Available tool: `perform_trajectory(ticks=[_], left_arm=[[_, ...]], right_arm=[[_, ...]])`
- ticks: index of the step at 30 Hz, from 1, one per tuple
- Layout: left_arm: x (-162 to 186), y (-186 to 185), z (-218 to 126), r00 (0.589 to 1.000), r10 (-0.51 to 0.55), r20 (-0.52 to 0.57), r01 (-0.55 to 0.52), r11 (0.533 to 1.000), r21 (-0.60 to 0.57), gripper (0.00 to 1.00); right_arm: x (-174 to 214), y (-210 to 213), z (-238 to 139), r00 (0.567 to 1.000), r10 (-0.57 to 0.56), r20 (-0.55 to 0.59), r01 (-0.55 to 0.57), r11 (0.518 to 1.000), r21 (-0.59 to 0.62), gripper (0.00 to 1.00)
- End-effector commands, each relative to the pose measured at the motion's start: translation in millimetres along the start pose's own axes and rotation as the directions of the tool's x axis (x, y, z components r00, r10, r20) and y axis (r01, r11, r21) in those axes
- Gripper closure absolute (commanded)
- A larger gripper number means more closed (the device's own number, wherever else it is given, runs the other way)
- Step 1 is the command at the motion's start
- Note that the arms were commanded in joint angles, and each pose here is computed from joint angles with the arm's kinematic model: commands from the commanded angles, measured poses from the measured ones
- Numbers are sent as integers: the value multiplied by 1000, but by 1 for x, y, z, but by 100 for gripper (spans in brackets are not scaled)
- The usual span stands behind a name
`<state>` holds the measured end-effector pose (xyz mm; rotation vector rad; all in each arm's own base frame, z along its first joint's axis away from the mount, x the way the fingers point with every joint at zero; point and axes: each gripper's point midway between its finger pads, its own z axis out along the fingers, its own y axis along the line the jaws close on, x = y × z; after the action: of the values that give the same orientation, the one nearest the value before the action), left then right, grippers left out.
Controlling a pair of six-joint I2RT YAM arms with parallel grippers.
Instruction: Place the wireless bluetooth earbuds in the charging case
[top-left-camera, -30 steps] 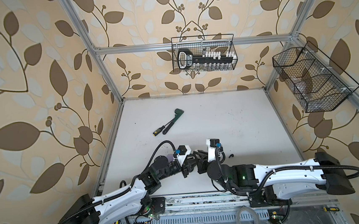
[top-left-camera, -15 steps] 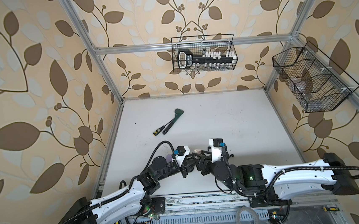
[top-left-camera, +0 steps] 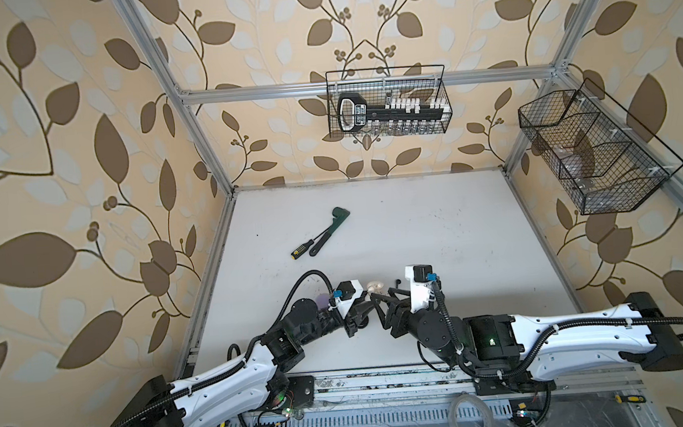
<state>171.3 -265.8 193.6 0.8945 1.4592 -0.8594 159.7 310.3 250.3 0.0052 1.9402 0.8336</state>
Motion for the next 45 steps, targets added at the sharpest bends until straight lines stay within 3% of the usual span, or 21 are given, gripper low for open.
perform_trajectory(ticks=[1,15,30,38,45], left_arm=[[-14,8,-3,991,128,40,-125,990,-68,100],[-17,13,1,947,318,-53,-321,918,-233,100],[-21,12,5,948,315,-47,-317,918,-240,100],[-22,11,2,948,316,-33,-314,919,-239,100],[-21,13,1,950,310,-35,-309,917,-252,100]], right_arm=[[0,-3,1,1000,0,14,-1,999,40,39],[-1,8,23,1000,8,0,-8,999,54,43],[10,-9,35,1000,11,-17,-9,995,103,55],[13,-9,43,999,12,-34,-9,995,97,56],[17,-12,43,999,7,-42,-3,995,101,66]])
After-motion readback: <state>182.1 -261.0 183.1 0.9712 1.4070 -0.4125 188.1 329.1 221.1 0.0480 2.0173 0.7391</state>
